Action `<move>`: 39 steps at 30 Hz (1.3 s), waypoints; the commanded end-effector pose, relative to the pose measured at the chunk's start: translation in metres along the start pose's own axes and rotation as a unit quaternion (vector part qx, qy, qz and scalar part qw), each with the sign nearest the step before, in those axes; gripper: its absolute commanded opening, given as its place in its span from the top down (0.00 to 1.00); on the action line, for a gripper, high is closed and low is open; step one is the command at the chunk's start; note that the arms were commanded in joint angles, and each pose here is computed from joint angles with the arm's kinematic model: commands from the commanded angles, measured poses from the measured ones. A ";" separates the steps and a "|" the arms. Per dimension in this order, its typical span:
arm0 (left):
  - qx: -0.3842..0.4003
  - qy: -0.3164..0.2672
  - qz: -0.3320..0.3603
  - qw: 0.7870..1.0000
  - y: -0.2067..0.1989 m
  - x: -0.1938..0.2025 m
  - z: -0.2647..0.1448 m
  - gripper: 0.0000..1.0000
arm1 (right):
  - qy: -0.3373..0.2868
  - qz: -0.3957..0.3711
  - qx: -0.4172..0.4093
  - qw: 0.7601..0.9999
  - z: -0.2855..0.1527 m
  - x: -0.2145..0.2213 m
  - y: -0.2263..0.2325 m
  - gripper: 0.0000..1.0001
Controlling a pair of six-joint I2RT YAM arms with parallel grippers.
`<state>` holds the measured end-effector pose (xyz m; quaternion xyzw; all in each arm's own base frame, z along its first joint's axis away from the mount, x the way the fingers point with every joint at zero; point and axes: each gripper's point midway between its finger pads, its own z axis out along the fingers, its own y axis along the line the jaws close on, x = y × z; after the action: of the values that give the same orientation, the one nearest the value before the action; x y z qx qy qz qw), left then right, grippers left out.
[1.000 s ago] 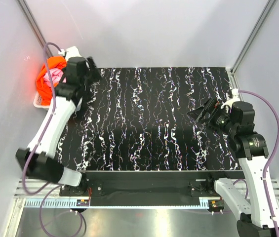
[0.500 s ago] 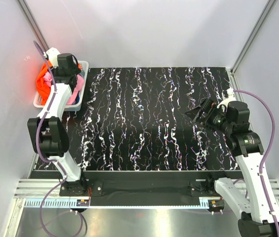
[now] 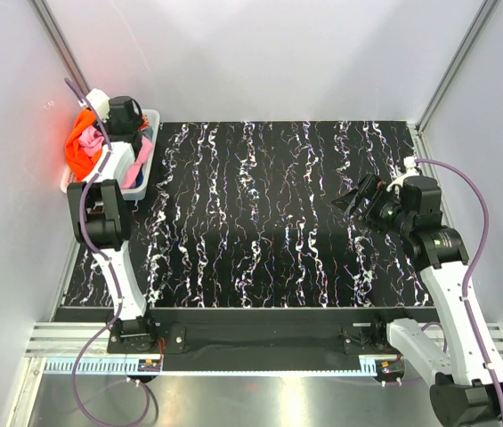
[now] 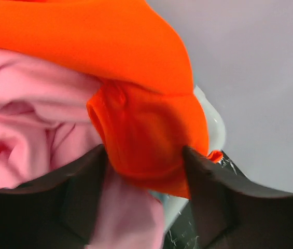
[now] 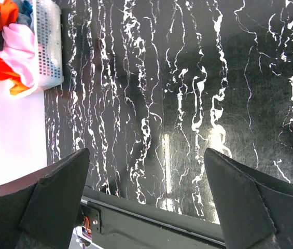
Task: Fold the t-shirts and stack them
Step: Grab the tshirt from the pile, then move the tshirt to the center of the board
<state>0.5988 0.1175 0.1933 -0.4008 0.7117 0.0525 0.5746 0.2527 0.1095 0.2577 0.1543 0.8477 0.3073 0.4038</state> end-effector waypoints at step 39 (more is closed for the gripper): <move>0.637 0.000 -0.051 0.769 -0.201 -0.125 -0.492 1.00 | -0.033 0.008 0.034 0.999 -0.039 -0.006 0.001 0.00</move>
<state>0.3433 -0.1898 0.6111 0.0087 0.4905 -0.4239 0.7613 0.2288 0.1004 0.2842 0.1689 0.8362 0.3017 0.4256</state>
